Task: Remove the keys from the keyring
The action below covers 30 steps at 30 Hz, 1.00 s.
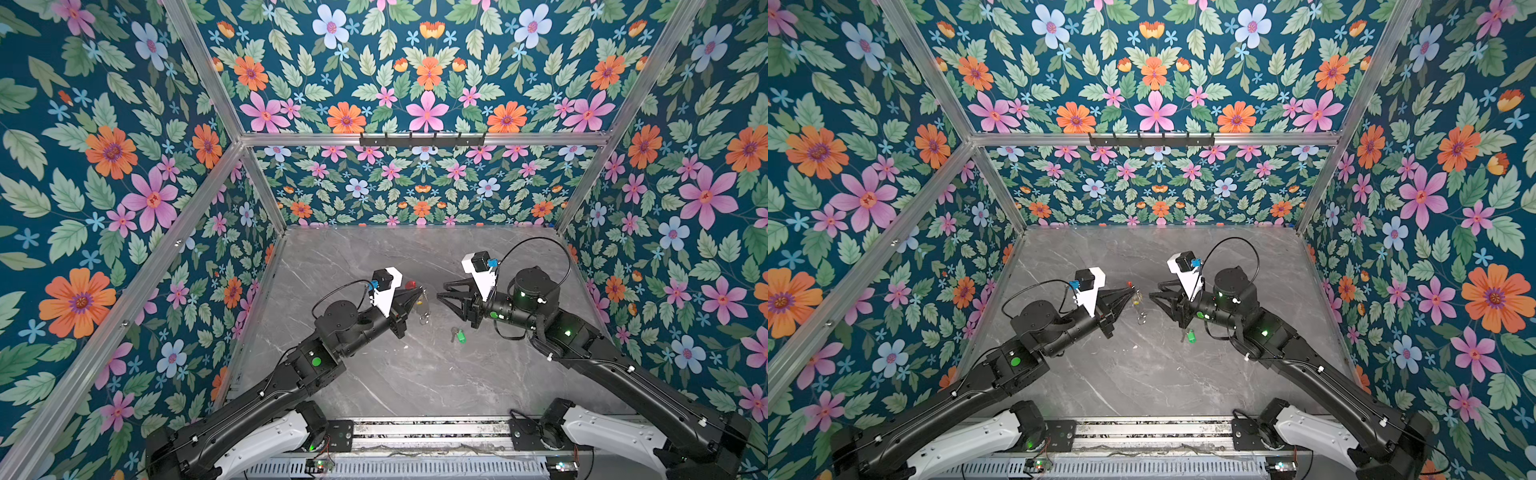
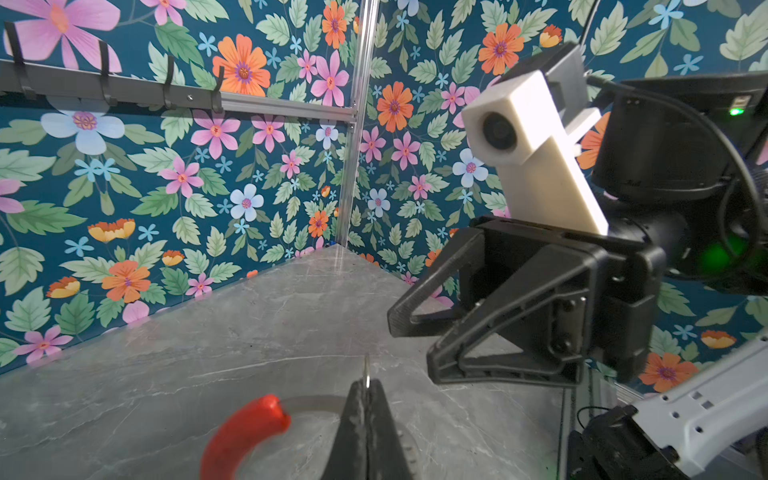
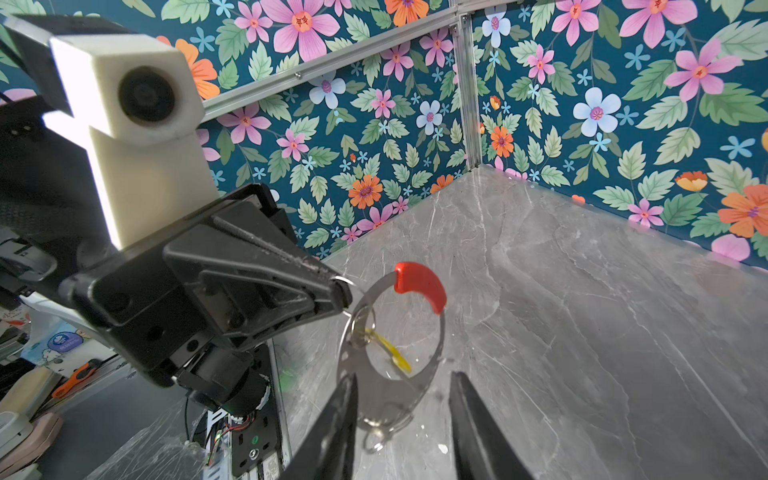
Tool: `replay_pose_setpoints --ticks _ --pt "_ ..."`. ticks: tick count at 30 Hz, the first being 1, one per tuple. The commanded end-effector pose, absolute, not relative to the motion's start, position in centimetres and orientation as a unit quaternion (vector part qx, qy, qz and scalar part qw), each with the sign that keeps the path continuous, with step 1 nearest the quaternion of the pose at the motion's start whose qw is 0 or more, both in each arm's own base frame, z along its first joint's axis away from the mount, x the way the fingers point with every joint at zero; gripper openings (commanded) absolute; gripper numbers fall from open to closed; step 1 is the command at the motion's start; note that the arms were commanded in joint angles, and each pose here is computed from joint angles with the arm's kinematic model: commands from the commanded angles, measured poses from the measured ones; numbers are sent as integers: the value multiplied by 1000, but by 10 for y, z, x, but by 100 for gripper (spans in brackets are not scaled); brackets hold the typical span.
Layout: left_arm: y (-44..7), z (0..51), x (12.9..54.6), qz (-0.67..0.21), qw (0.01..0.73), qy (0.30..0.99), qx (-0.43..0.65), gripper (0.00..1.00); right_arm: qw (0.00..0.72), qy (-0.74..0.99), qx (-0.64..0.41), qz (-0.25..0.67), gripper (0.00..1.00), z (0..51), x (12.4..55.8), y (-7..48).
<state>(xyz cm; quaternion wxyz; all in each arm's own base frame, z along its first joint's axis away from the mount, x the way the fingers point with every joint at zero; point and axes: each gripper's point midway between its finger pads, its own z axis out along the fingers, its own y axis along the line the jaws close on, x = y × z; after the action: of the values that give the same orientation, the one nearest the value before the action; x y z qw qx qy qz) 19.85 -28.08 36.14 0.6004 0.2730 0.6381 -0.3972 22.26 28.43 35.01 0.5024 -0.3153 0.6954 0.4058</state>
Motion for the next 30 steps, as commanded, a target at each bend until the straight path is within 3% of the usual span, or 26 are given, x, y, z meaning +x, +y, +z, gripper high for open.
replay_pose_setpoints --ticks 1,19,30 --pt "-288 365 192 -418 570 647 285 0 512 688 -310 411 38 358 223 284" --pt "-308 375 191 -481 429 707 291 0 537 691 -287 390 38 355 223 267" --pt "-298 385 196 -515 411 699 278 0 534 691 -286 395 38 359 220 266"
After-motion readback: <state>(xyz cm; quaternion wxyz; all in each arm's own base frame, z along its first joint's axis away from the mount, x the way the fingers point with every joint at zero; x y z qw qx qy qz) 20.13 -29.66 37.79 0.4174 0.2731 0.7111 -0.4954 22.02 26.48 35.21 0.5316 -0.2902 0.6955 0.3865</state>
